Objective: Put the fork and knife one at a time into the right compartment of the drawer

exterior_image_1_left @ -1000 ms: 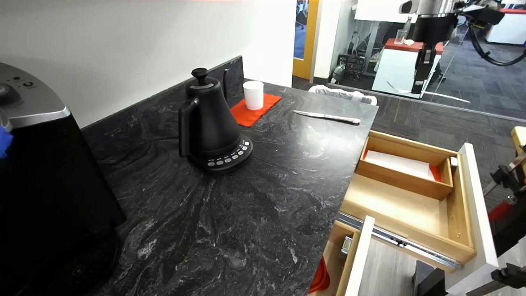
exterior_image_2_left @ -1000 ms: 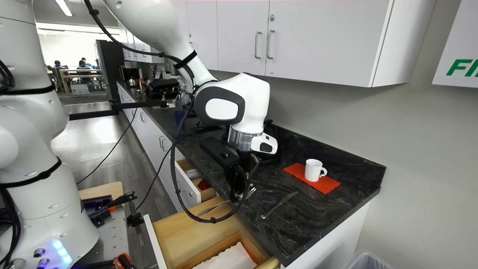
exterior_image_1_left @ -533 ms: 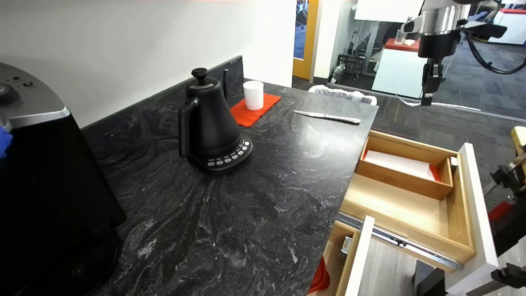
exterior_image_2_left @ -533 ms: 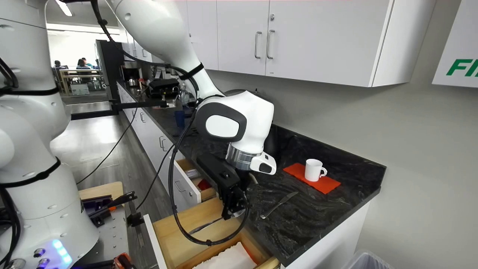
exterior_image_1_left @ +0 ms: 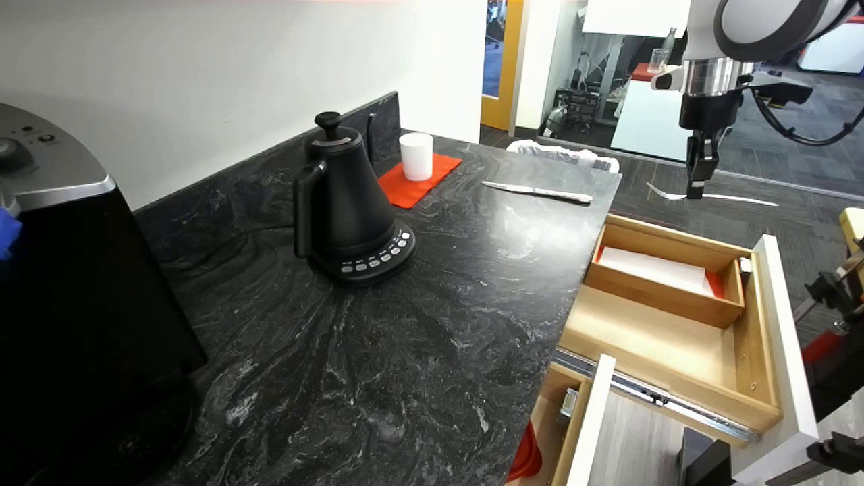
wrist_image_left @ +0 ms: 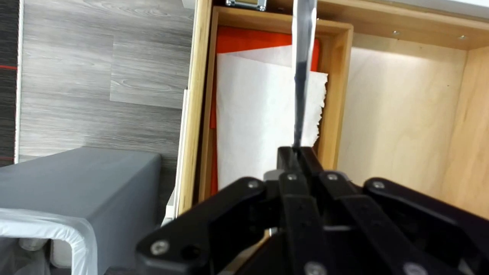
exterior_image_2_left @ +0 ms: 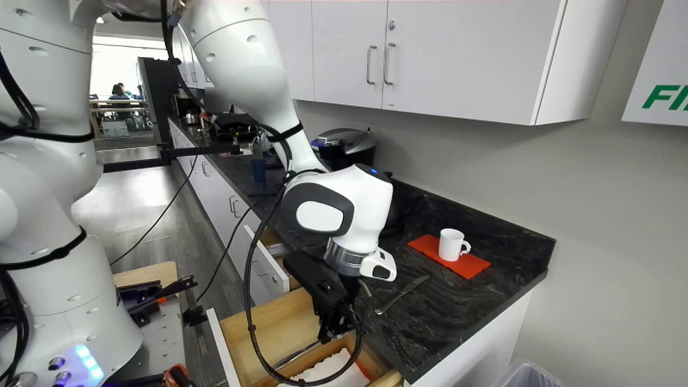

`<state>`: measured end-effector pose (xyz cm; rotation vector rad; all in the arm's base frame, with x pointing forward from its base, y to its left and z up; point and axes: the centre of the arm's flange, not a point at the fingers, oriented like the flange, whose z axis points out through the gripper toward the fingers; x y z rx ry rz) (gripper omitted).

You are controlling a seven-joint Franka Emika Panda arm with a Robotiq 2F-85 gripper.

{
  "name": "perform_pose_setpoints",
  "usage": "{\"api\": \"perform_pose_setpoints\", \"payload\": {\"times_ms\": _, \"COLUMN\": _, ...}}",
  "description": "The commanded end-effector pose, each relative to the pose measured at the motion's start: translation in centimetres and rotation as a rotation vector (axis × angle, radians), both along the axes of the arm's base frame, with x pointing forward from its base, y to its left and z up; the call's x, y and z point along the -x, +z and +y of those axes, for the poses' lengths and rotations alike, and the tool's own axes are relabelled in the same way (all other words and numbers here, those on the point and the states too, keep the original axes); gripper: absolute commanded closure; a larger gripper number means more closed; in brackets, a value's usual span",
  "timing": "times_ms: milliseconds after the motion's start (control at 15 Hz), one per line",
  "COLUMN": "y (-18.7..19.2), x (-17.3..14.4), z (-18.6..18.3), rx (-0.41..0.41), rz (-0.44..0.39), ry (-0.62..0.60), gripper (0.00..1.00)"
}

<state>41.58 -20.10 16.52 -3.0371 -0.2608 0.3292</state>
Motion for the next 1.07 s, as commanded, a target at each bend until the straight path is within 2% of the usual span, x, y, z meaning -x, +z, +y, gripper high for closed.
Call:
{"api": "perform_pose_setpoints", "payload": {"times_ms": 0, "y": -3.3, "x": -0.1, "z": -1.9, "rx": 0.01, "rz": -0.006, "ry": 0.024, "gripper": 0.95}}
{"api": "perform_pose_setpoints", "payload": {"times_ms": 467, "y": -8.9, "x": -0.4, "z": -3.0, "rx": 0.05, "rz": 0.046, "ry": 0.062, "gripper": 0.95}}
{"api": "perform_pose_setpoints", "payload": {"times_ms": 667, "y": -9.3, "x": -1.3, "z": -3.0, "rx": 0.064, "rz": 0.062, "ry": 0.089, "gripper": 0.95}}
{"api": "perform_pose_setpoints", "payload": {"times_ms": 1000, "y": -8.9, "x": -3.0, "z": -3.8, "rx": 0.093, "rz": 0.037, "ry": 0.088, "gripper": 0.95}}
